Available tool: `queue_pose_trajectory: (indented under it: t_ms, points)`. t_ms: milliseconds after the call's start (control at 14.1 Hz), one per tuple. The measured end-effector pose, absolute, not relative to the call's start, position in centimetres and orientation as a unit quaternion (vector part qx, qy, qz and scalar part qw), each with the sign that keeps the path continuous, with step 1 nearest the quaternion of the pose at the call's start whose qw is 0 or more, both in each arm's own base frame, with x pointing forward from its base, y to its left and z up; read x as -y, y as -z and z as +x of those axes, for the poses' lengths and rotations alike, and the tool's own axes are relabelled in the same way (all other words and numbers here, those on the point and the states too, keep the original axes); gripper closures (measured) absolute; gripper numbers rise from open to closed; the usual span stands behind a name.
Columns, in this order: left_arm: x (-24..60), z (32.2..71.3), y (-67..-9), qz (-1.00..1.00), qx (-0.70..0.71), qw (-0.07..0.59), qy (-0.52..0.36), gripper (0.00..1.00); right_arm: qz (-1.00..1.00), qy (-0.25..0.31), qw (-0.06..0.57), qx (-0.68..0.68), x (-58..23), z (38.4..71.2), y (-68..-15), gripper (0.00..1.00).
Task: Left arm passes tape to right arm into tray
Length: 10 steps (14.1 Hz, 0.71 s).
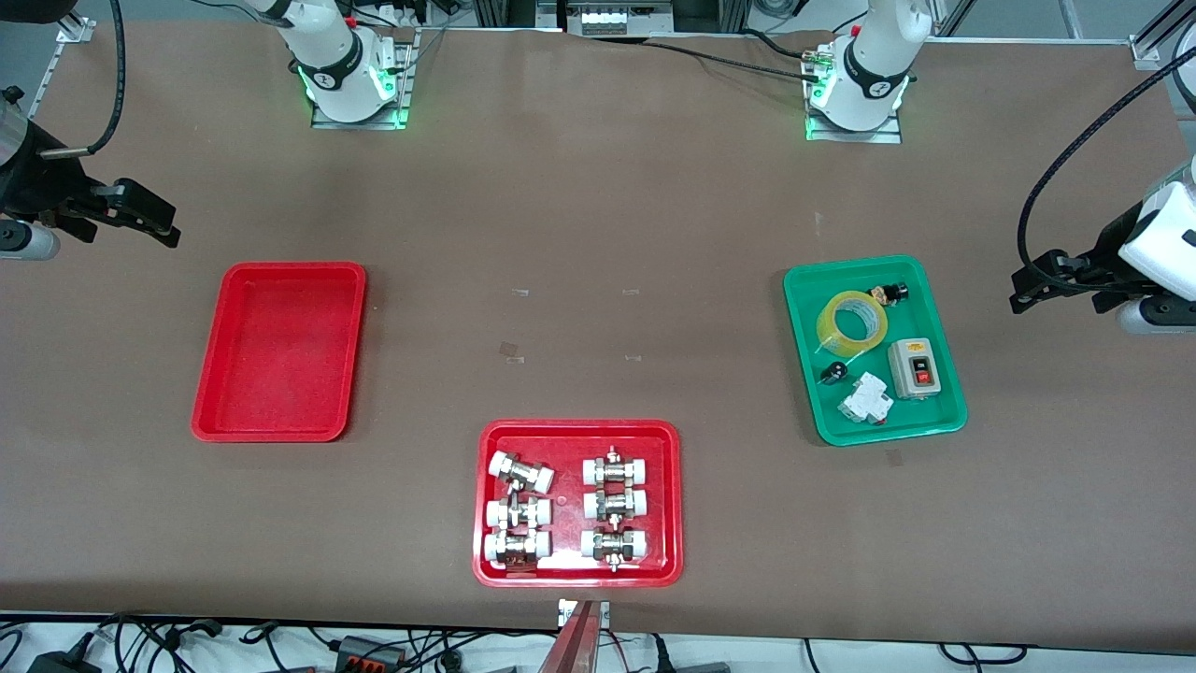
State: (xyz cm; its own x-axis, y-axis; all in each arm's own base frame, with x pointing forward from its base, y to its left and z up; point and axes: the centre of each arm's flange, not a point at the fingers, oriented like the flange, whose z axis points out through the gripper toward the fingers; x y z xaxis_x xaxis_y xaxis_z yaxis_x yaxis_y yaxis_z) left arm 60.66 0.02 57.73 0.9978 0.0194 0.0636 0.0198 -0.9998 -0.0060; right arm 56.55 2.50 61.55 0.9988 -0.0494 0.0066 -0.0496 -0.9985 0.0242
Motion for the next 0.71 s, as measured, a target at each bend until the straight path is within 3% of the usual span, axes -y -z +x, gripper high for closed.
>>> queue_pose_trajectory:
  t_ms: [710]
  points:
    - [-0.08, 60.22, -57.45, -1.0, 0.01, 0.003, 0.011, 0.0, 1.0, -0.003, 0.012, 0.027, -2.1, 56.56, -61.54, 0.0]
